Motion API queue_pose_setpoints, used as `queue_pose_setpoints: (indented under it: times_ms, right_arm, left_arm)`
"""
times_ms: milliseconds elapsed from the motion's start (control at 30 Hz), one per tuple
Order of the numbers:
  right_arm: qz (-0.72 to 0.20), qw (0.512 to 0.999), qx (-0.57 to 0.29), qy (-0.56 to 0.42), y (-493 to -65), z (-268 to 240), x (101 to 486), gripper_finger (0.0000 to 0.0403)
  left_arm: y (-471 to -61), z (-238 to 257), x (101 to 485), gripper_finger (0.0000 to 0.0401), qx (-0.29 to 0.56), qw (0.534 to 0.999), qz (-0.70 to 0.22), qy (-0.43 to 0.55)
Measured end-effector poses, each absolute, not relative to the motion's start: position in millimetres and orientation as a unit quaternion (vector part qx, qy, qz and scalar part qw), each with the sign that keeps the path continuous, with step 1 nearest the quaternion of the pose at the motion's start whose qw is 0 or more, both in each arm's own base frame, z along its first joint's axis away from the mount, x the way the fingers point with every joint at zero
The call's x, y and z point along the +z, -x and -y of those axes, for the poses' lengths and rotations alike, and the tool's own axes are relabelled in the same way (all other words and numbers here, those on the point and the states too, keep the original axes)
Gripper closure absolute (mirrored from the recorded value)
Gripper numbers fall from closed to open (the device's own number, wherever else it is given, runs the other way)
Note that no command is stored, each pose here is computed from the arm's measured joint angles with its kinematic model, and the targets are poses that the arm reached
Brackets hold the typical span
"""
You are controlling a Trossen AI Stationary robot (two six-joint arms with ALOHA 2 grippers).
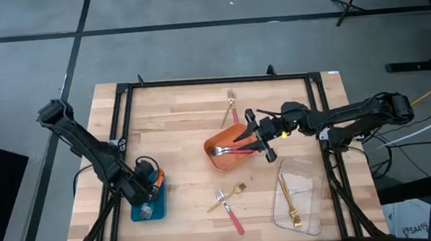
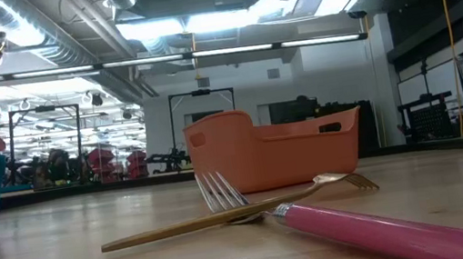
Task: Sort silverware by color (type)
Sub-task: Put the orange fork into the blue bin, then put the gold fork into the transparent bin
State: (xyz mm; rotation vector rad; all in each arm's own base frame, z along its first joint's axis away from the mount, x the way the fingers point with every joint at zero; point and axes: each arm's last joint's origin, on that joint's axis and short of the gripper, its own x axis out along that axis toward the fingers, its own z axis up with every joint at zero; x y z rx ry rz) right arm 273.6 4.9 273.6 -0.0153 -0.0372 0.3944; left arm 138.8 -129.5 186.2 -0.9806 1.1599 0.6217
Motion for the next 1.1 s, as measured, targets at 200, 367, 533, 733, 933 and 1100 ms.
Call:
queue_pose_setpoints:
  times_ms: [200, 367, 533, 733, 933, 1100]
  right_arm:
    - [0.016, 0.980, 0.196, 0.007, -273, -5, 273, 0.0279]
    - [0.016, 0.980, 0.196, 0.006, -273, -5, 273, 0.0279]
    - [0.016, 0.980, 0.196, 0.006, -273, -5, 273, 0.0279]
    - [0.016, 0.980, 0.196, 0.006, -273, -5, 273, 0.0279]
    - [0.016, 0.980, 0.196, 0.006, -274, -5, 273, 0.0279]
    - [0.016, 0.980, 0.196, 0.006, -274, -5, 273, 0.0279]
  left_arm:
    - [-141, 133, 177, 0.0397, 0.290, 0.666, -0.541, 0.424]
    - [-142, 135, 173, 0.0397, 0.296, 0.660, -0.550, 0.417]
    - [-142, 135, 172, 0.0397, 0.297, 0.660, -0.550, 0.416]
    - [-142, 135, 172, 0.0389, 0.298, 0.659, -0.550, 0.417]
    - [-142, 135, 172, 0.0351, 0.298, 0.660, -0.550, 0.417]
    - [-142, 135, 172, 0.0334, 0.298, 0.660, -0.550, 0.417]
